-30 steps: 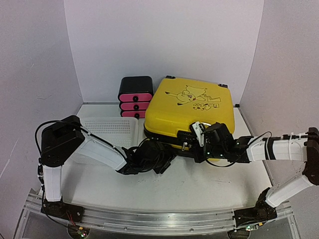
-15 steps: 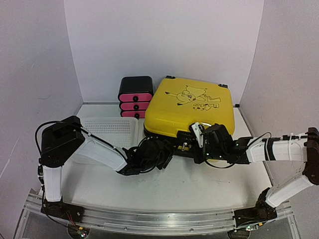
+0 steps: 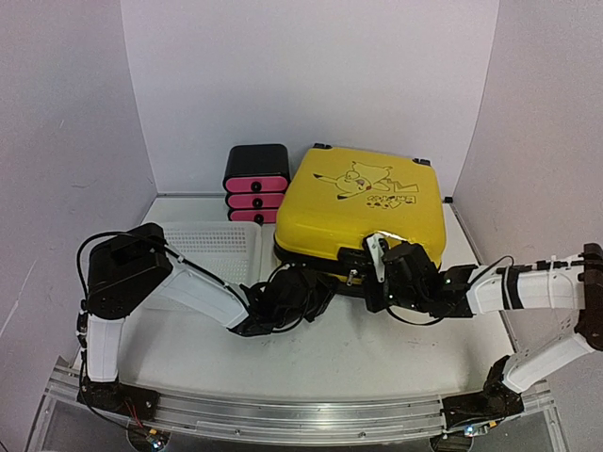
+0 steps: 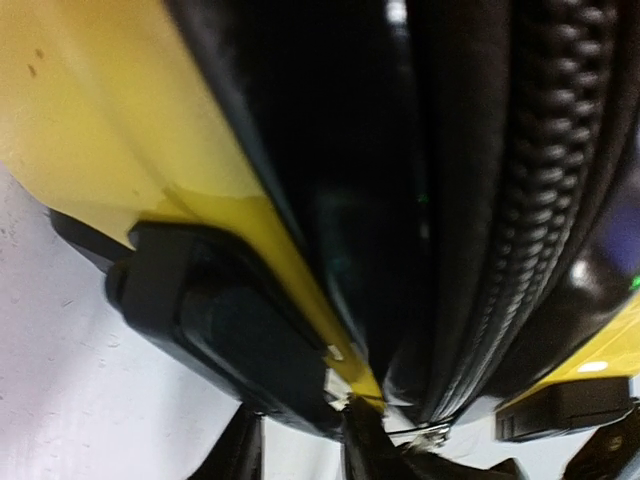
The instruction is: Open, take out, and arrange the luggage
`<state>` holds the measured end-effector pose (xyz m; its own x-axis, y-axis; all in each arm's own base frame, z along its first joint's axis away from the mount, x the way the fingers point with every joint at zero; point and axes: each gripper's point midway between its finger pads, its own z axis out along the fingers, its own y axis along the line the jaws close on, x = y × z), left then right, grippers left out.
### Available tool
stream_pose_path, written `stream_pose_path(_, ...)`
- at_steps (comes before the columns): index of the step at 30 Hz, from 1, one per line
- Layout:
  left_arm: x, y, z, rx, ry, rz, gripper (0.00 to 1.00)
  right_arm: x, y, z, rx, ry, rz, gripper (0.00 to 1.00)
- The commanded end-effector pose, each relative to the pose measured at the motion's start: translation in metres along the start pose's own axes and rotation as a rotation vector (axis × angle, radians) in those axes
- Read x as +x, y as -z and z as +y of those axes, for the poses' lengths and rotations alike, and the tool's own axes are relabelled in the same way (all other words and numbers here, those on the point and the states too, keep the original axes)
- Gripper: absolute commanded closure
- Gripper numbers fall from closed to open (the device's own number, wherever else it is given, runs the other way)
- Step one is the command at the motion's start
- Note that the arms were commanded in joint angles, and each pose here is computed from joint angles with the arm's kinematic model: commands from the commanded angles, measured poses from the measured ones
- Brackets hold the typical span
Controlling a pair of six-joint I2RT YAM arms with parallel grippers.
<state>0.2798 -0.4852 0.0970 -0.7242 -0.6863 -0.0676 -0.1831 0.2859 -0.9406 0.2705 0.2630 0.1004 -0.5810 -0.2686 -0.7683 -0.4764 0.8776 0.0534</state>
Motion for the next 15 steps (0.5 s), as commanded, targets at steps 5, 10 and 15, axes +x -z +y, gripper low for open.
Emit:
stream_pose_path(5, -0.058, -0.003, 0.006, -0.016, -0.022, -0.149, 0.85, 0.031, 0.043, -0.072, 0.371, -0.016, 0.055, 1.00)
stream_pose_path(10, -0.076, 0.004, 0.008, -0.025, -0.050, -0.190, 0.86, 0.048, 0.052, -0.075, 0.321, -0.056, 0.101, 1.00)
stream_pose_path(15, -0.078, 0.007, -0.014, 0.005, -0.152, -0.162, 0.86, 0.045, 0.039, -0.046, 0.004, -0.211, 0.119, 1.00)
